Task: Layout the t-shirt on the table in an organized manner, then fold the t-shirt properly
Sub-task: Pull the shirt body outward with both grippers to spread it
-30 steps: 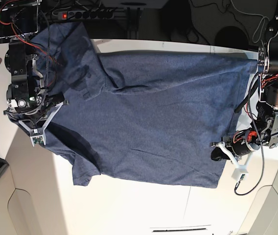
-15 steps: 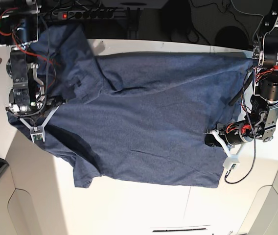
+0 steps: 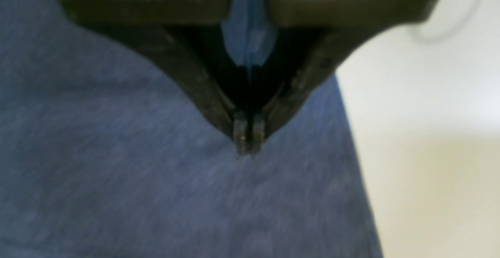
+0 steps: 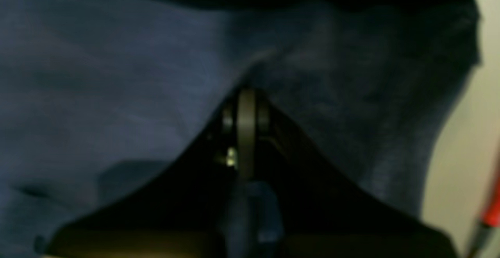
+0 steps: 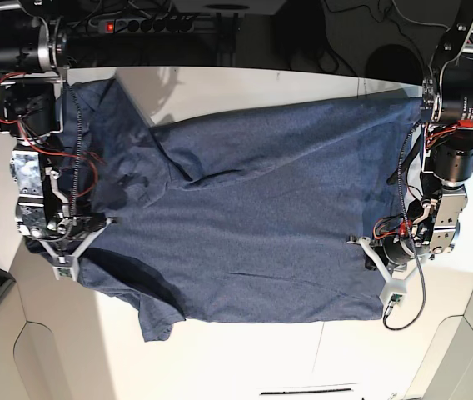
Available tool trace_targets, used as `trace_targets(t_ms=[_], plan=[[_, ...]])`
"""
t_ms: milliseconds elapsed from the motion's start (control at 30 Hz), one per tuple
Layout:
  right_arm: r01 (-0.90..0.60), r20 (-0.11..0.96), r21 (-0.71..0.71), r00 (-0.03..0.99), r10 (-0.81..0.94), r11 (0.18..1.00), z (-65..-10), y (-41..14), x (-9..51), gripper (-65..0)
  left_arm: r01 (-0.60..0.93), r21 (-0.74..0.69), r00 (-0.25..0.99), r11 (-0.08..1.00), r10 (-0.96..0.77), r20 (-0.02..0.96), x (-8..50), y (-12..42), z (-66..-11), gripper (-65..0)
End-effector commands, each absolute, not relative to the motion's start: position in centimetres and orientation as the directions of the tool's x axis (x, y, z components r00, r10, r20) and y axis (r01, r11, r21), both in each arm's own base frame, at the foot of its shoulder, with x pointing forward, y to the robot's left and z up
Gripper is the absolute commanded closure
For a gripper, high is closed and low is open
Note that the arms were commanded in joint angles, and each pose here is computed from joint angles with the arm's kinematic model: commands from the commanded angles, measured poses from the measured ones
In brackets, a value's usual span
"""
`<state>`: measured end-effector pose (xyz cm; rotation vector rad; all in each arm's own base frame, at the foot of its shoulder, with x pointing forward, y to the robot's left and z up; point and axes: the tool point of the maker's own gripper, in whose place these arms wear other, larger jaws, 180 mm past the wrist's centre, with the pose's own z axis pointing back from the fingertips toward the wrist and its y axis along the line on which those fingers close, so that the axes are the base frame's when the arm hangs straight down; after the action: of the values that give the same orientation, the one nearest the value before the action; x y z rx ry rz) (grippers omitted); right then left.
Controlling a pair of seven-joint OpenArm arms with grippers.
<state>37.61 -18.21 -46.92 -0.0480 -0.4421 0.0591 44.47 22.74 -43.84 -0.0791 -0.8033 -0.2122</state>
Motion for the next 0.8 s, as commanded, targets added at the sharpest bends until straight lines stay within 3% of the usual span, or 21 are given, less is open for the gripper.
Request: trace_targets(t_ms=[0, 167, 233, 333, 433, 567, 767], plan=[[-0.075, 0.421, -0.002, 0.904, 0.069, 0.997, -46.6, -16.1, 38.0, 0.0, 0.203, 0.031, 0.605, 0.979, -0.151, 0.782, 47.2, 23.6, -40.5, 0.0], [-0.088, 0.495, 0.027, 0.867, 0.063, 0.996, -45.8, -14.1, 39.5, 0.0, 0.156, 0.013, 0.553, 0.988, -0.099, 0.827, 49.7, 25.5, -36.5, 0.0], [-0.089, 0.495, 0.018, 0.866, 0.068, 0.996, -45.6, -14.4, 39.5, 0.0, 0.119, -0.052, 0.572, 0.992, -0.026, 0.820, 49.7, 26.9, -35.5, 0.0], [-0.093, 0.467, -0.052, 0.878, 0.106, 0.994, -45.2, -16.3, 39.2, 0.0, 0.200, -0.178, 0.607, 0.963, 0.021, 0.795, 48.6, 26.6, -34.3, 0.0], [-0.084, 0.457, -0.140, 0.879, 0.139, 0.987, -44.5, -19.6, 39.2, 0.0, 0.261, -0.287, 0.672, 0.922, 0.040, 0.739, 46.7, 26.1, -34.0, 0.0], [-0.041, 0.450, -0.219, 0.882, 0.138, 0.975, -43.9, -23.4, 39.0, 0.0, 0.221, -0.442, 0.735, 0.869, 0.150, 0.661, 44.7, 26.1, -34.1, 0.0], [-0.024, 0.498, -0.237, 0.856, 0.142, 0.971, -41.9, -24.1, 40.0, 0.0, 0.182, -0.600, 0.814, 0.779, 0.224, 0.537, 41.2, 23.9, -36.5, 0.0]])
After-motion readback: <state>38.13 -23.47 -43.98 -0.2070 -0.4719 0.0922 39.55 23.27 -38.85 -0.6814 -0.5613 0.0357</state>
